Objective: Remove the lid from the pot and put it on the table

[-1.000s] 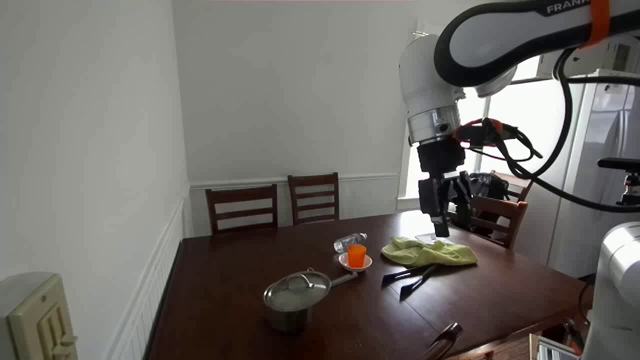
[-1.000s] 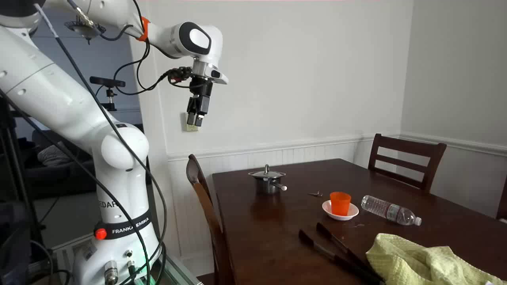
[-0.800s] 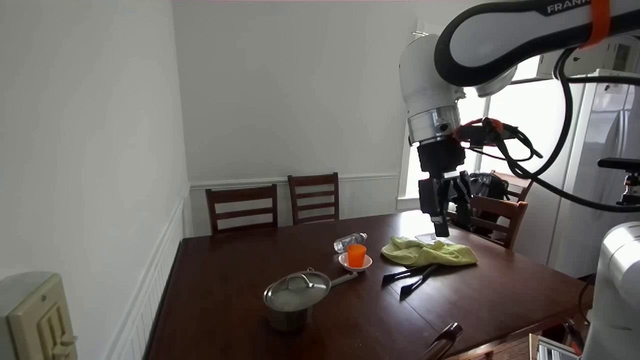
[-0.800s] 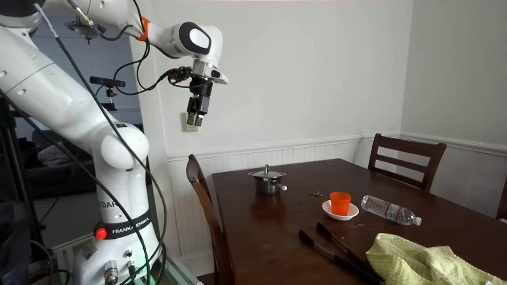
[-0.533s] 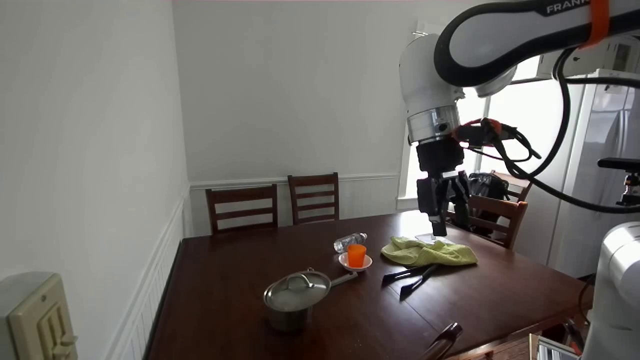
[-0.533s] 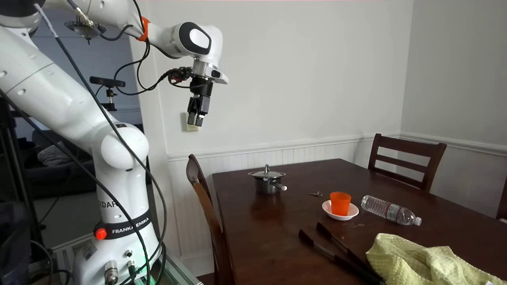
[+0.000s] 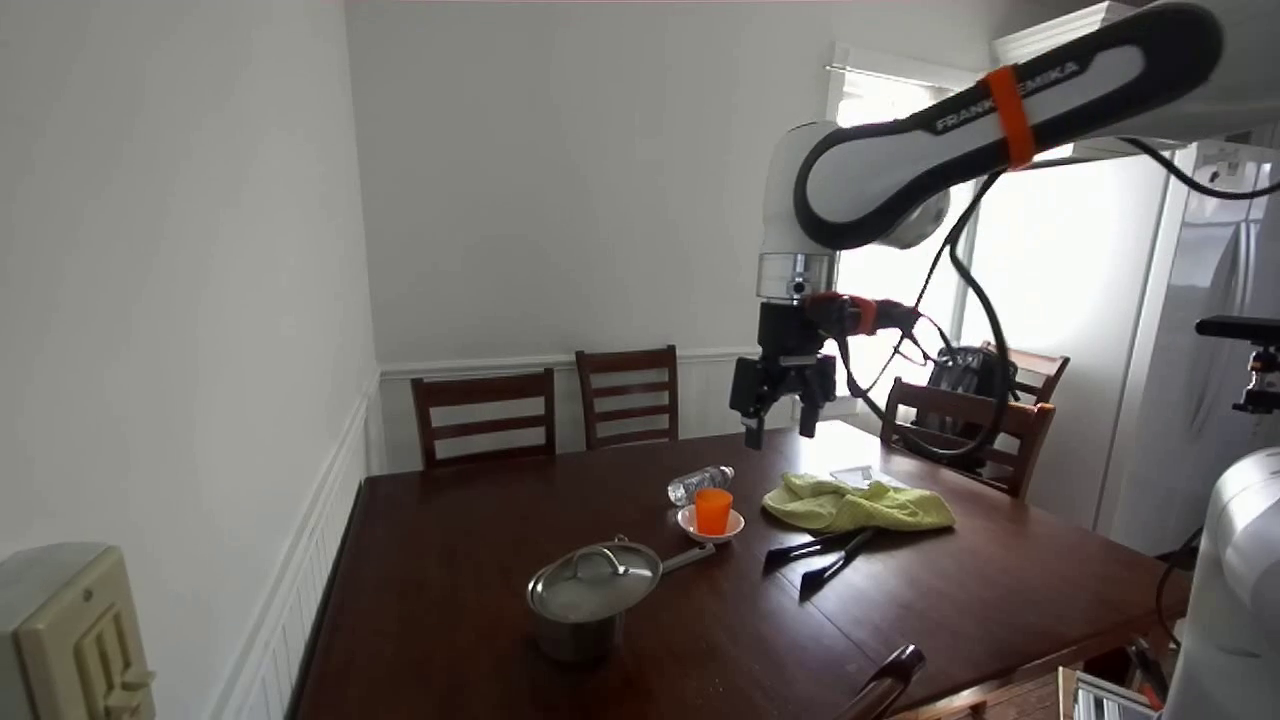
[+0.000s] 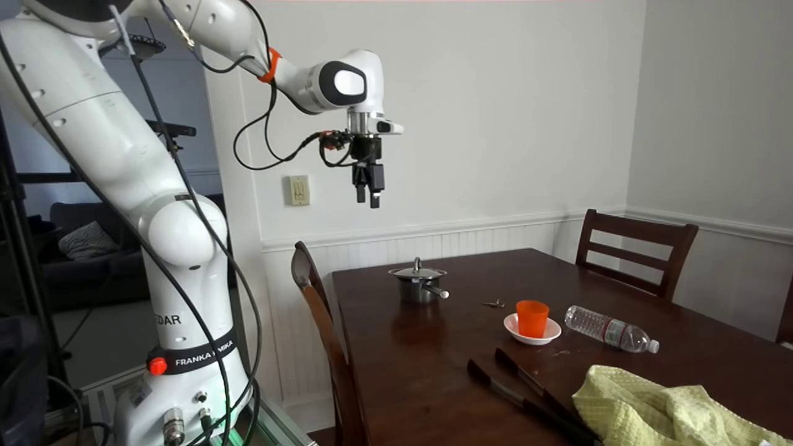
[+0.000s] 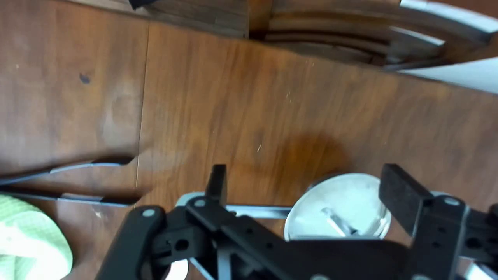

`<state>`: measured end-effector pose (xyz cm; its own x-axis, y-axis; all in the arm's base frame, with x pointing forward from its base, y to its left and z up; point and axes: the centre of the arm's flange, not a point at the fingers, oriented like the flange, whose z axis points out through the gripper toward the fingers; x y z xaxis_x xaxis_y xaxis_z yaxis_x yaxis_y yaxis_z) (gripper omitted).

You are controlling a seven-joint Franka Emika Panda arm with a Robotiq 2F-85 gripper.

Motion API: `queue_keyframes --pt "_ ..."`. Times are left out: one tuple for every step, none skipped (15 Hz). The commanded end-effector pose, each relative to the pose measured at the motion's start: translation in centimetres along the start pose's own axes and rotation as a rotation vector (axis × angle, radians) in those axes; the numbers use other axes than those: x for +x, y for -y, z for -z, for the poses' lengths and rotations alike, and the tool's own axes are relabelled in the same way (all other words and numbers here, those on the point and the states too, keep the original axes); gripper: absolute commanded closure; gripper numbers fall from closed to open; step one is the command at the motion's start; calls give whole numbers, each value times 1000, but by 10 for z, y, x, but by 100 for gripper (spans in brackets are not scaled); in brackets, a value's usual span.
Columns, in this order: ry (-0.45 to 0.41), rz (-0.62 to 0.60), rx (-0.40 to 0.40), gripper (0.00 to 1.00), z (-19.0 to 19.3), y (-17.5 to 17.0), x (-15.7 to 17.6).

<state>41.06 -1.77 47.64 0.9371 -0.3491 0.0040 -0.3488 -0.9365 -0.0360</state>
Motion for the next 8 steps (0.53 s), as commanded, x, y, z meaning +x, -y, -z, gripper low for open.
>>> queue_keyframes --pt "-77 29 -92 0 -18 2 93" --pt "-93 41 -126 0 -27 4 113" --pt "-102 49 -156 0 -32 7 131" --pt "-78 55 -168 0 -37 13 143" --pt "-87 51 -125 0 -37 0 97" --pt "-77 53 -129 0 -44 3 108" --pt "-68 54 -131 0 -49 3 110" --pt "-67 55 -131 0 -50 4 110"
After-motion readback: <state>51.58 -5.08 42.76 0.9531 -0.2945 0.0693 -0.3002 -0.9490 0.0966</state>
